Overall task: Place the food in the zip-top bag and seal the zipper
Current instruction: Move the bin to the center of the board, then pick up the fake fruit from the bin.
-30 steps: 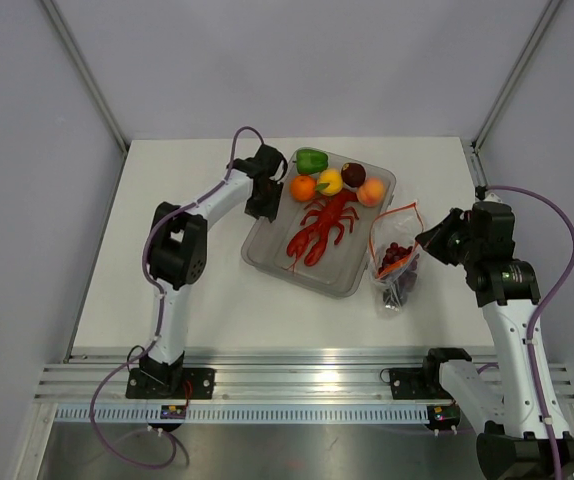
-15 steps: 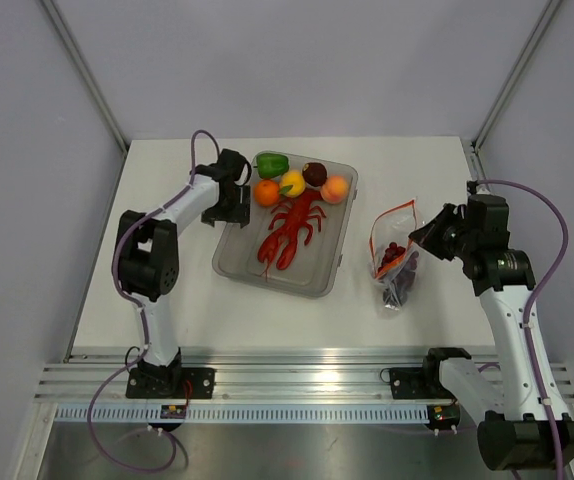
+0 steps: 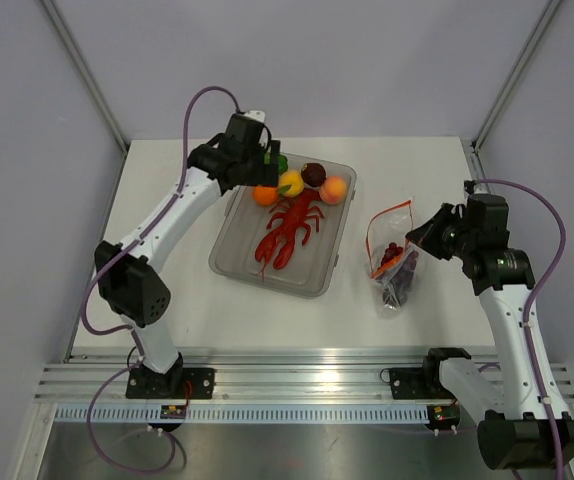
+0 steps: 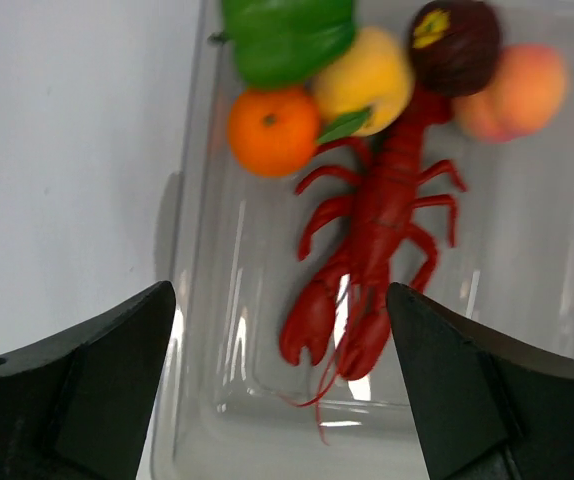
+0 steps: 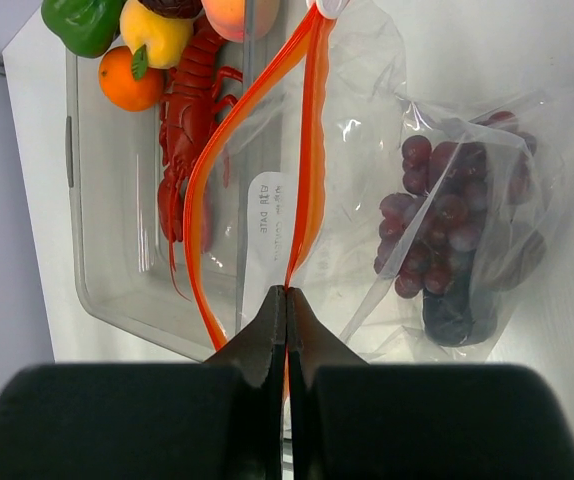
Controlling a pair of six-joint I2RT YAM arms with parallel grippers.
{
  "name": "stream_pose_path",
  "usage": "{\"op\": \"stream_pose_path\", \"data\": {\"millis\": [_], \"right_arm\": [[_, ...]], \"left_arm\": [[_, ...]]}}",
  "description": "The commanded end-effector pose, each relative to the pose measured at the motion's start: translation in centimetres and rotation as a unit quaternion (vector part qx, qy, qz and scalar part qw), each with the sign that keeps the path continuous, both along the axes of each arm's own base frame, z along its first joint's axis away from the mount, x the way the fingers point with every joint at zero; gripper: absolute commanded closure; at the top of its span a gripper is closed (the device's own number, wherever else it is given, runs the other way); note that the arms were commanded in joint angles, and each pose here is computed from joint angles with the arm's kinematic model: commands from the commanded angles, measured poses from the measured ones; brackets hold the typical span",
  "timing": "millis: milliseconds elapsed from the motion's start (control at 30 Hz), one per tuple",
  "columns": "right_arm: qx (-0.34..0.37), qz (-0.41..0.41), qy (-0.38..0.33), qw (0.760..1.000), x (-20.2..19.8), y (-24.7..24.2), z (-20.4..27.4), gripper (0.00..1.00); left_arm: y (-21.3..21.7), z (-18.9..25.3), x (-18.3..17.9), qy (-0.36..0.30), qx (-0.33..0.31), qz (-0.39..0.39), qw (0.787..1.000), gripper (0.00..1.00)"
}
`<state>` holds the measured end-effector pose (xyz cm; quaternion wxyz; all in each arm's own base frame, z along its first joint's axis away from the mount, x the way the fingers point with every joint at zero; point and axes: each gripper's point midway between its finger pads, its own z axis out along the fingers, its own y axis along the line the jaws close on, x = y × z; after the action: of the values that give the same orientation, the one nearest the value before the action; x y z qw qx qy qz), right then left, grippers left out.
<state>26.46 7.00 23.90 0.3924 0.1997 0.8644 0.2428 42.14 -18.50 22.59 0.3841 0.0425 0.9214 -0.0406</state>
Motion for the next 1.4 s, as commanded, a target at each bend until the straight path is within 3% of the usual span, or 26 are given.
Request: {"op": "stream_pose_path", "data": {"millis": [0, 133, 200, 233, 433, 767, 1067, 1367], "right_arm": [[0.01, 0.017, -0.037, 0.999, 0.7, 0.6, 2.4, 1.0], [0.008, 0.012, -0.039, 0.999, 0.5, 0.5, 2.7, 1.0], [0.008, 0.013, -0.035, 0.999, 0.5, 0.5, 2.7, 1.0], [0.009, 0.013, -0.033, 0.999, 0.5, 0.5, 2.7, 1.0], [0.018, 0.014, -0.031, 0.999, 0.3, 0.8, 2.5, 1.0], [0.02, 0.018, -0.024, 0.999, 0.0, 0.9, 2.4, 1.0], [0.022, 0.021, -0.017, 0.999, 0.1, 1.0, 1.6, 1.0], [0.021, 0.02, -0.014, 0.999, 0.3, 1.0, 1.2, 1.0]], "left_arm": [[-5.4, 0.3, 0.7, -0.017, 0.02, -0.059, 0.998, 0.1], [-10.7, 1.7, 3.5, -0.062, 0.007, -0.12, 0.991, 0.07], [-11.8, 0.4, 5.6, -0.067, 0.018, -0.123, 0.99, 0.05], [-12.2, 1.9, 6.6, -0.089, 0.016, -0.126, 0.988, 0.04], [-14.5, -0.3, 9.0, -0.113, 0.001, -0.145, 0.983, 0.01], [-16.0, -5.7, 12.6, -0.12, 0.013, -0.126, 0.985, 0.04], [-15.9, -7.4, 15.0, -0.138, 0.029, -0.114, 0.984, 0.05], [-15.6, -9.9, 16.2, -0.128, 0.027, -0.115, 0.985, 0.21]]}}
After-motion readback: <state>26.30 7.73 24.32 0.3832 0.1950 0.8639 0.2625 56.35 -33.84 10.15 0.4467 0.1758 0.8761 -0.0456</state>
